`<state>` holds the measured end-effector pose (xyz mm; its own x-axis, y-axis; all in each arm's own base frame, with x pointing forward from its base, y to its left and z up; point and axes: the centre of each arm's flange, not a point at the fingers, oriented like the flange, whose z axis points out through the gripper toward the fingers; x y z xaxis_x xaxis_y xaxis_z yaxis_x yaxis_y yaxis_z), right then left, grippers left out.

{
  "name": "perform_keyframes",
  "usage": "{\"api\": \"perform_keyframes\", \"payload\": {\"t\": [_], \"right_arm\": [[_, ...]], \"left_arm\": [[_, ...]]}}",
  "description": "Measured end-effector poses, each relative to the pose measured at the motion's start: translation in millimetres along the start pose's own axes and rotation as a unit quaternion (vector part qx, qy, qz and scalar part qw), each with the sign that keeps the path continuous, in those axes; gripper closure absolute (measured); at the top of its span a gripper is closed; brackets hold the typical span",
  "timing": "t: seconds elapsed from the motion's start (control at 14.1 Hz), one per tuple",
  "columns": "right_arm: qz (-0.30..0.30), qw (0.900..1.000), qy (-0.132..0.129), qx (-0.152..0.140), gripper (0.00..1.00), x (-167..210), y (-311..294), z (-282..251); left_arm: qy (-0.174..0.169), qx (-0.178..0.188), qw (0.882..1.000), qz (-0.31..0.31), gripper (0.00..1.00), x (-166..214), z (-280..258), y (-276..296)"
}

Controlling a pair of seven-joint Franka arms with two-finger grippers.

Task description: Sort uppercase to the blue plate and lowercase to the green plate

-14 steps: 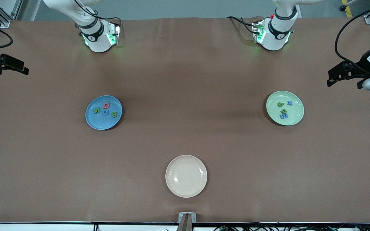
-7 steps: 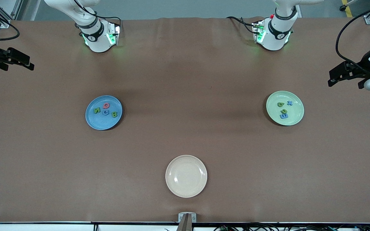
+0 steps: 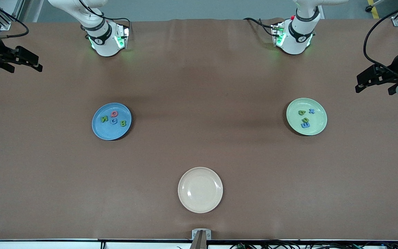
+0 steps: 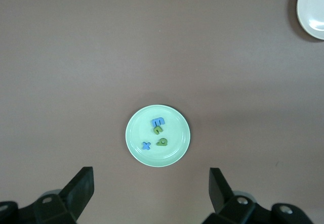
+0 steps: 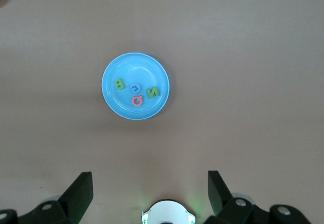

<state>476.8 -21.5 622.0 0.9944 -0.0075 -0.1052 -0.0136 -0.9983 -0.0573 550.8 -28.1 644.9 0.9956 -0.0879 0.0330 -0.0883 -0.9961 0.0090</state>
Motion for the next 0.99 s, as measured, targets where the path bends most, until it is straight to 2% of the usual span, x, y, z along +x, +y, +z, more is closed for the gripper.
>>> {"api": "perform_keyframes", "payload": {"t": [0.28, 0.71, 0.99], "right_arm": [[-0.002, 1.0, 0.006, -0.004, 0.0, -2, -4, -5], [-0.006, 1.0, 0.023, -0.006, 0.0, -7, -10, -29], [-0.008, 1.0, 0.021, -0.005, 0.0, -9, -13, -34]], "left_arm": [[0.022, 0.001, 1.0, 0.0, 0.0, -1, -22, 1], [0.016, 0.001, 1.0, 0.001, 0.0, -2, -21, 1], [0.016, 0.001, 1.0, 0.001, 0.0, -2, -21, 1]]}}
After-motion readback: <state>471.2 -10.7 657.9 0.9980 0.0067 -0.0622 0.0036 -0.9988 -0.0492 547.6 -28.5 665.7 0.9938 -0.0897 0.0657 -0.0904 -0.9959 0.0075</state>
